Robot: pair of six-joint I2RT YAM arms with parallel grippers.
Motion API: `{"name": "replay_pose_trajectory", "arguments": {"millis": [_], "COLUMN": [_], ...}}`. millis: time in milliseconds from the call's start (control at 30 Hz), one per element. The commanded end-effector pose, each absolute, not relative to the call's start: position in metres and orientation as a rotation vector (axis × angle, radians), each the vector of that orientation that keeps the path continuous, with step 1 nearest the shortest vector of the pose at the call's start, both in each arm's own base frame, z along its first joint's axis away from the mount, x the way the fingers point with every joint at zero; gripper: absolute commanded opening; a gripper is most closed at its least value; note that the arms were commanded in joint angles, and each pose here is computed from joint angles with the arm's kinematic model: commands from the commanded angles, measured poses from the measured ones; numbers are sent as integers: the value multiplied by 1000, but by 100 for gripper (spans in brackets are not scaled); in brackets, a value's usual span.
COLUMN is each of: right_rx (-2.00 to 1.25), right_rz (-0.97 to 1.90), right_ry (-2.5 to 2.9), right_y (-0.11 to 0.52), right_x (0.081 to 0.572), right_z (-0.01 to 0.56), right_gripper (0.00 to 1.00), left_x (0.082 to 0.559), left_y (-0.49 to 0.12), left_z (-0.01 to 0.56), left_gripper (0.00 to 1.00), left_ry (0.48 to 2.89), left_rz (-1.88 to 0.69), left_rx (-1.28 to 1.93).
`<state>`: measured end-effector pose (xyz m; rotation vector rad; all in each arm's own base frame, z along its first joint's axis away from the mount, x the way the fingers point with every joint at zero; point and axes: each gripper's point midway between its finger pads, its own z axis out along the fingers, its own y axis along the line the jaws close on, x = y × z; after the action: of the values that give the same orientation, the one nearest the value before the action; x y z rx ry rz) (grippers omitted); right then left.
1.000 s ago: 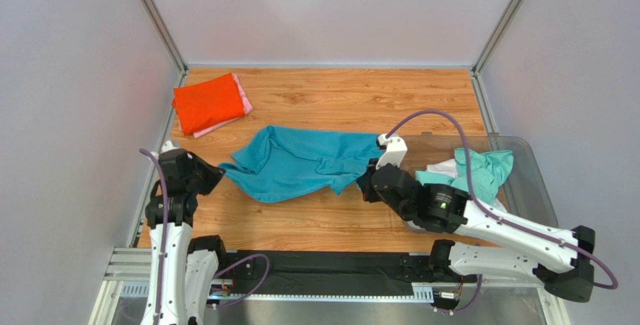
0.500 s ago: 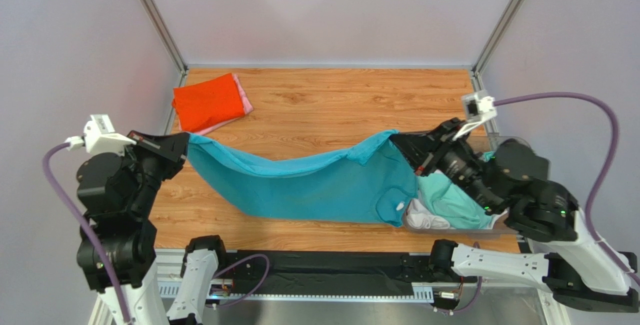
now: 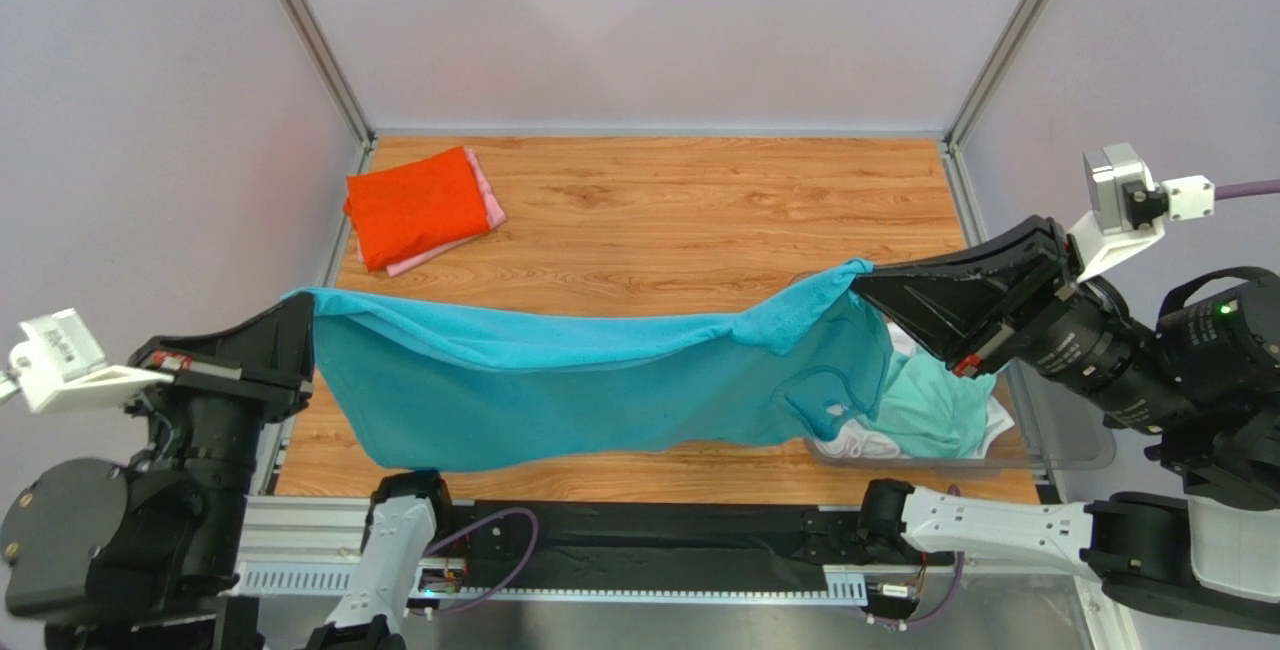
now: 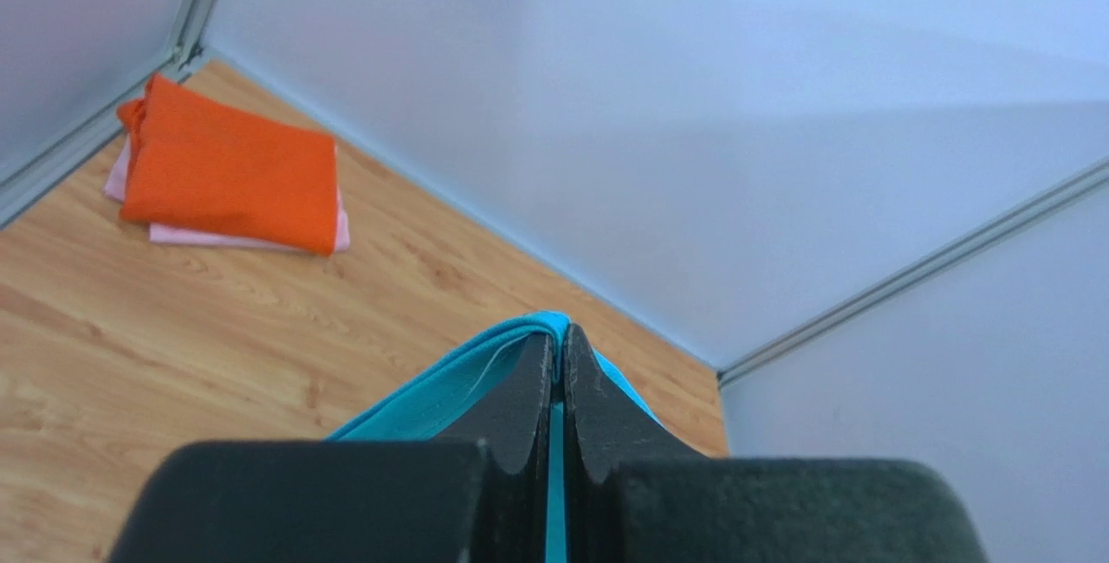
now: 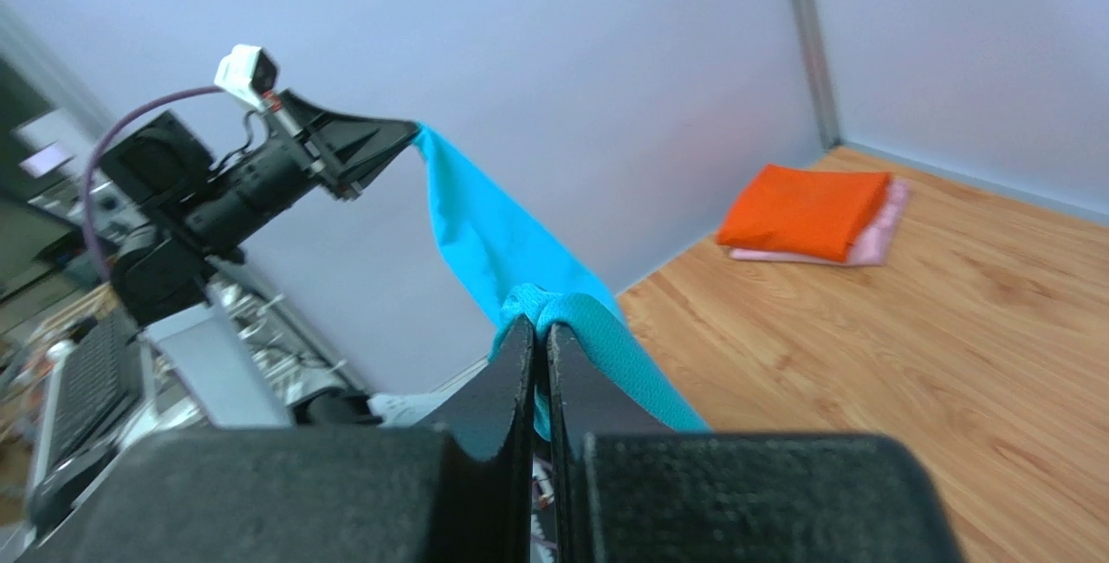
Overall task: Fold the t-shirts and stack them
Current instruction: Flatten the tshirt out
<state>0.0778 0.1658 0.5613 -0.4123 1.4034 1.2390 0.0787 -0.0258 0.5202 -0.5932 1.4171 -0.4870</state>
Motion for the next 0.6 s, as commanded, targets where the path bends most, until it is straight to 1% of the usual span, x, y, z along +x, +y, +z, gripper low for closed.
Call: {"name": "replay_pose_trajectory", "arguments": {"millis": [0,67,233,333,400,433,467,500,533,567], "right_rx": [-587,-607,-606,-599,-577,-544,-445,-390,-331,-190], "right_rz": [1397,1444,1461,1456,1407,1375,1264,1199,1120,979], "right_ry": [1294,1251,1218,1187,1186,1199,1227,1247,1282,1325], "right_y": [172,167,161,157,156,156,149,145,144,129], "right_x": [39,29,24,23,32,40,64,78,95,123], "right_z": [586,602,618,625,625,625,623,620,614,607], "right_gripper": [0,0,0,0,0,0,0,0,0,0], "left_x": [66,51,28,28,32,40,45,52,69,79], "left_y": [-23,-23,-14,-8,-3,0,7,11,16,22], "left_z": [543,557,570,569,568,565,563,559,547,540], "left_gripper": [0,0,0,0,0,0,0,0,0,0], "left_ry": [1364,1311,1214,1206,1210,1227,1232,1244,1288,1305], "left_rz": [-448,-440,-398,-374,-353,-338,-314,-297,-275,-252], "left_rx": [-560,-545,-558,-573,-586,-602,-629,-648,-681,-712]}}
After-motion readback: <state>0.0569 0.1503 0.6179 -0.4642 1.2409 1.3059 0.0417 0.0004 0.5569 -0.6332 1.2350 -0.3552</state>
